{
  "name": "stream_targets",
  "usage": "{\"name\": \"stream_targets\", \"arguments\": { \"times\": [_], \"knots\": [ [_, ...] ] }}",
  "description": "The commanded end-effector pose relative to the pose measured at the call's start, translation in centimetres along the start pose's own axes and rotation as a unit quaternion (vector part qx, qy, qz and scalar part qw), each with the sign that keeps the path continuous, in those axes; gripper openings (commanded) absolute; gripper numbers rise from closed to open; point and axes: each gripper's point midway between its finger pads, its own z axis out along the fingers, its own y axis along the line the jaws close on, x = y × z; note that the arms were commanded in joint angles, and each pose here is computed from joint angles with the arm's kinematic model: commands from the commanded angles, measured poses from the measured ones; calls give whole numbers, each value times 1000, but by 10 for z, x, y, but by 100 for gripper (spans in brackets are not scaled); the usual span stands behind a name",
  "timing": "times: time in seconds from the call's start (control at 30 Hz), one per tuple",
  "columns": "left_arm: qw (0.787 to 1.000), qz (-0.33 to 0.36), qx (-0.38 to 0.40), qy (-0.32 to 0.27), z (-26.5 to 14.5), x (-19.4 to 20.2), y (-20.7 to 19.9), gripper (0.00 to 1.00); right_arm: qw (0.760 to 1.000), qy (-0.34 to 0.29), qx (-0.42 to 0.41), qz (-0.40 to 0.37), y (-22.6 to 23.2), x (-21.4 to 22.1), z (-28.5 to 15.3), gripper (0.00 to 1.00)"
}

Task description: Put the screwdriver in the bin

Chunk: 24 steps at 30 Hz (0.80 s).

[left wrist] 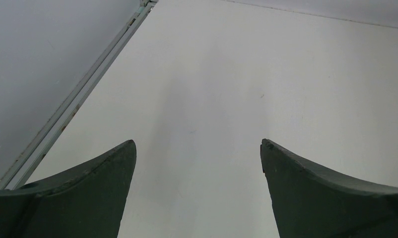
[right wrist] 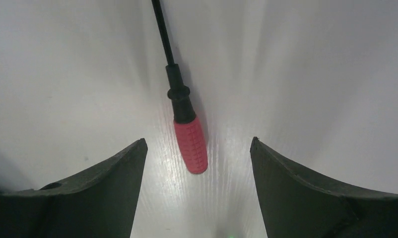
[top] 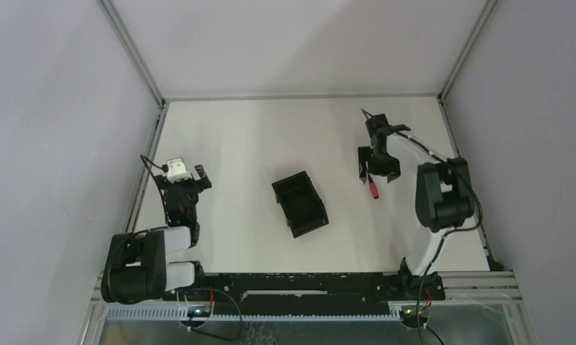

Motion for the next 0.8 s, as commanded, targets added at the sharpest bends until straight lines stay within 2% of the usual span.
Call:
{"name": "stream_targets", "arguments": {
  "times": [0.0,0.27,0.33,0.47,0.57,0.77],
  "knots": [
    [999,1,0,-37,8,-26,-2,100,998,47,4,-45,0,9,22,82],
    [999,1,0,-37,8,-26,-2,100,996,67,17,-63,1,8,67,67],
    [999,1,0,-38,8,-26,-2,100,996,66,21,-64,0,6,67,54],
    [999,1,0,-37,8,-26,-2,100,994,75,21,-72,0,3,57,0],
    [999,1,0,-38,8,-26,-2,100,995,48,26,-81,0,-13,28,0],
    [999,1,0,-37,8,-26,-2,100,999,20,20,-38,-7,-25,-71,0]
  ]
}}
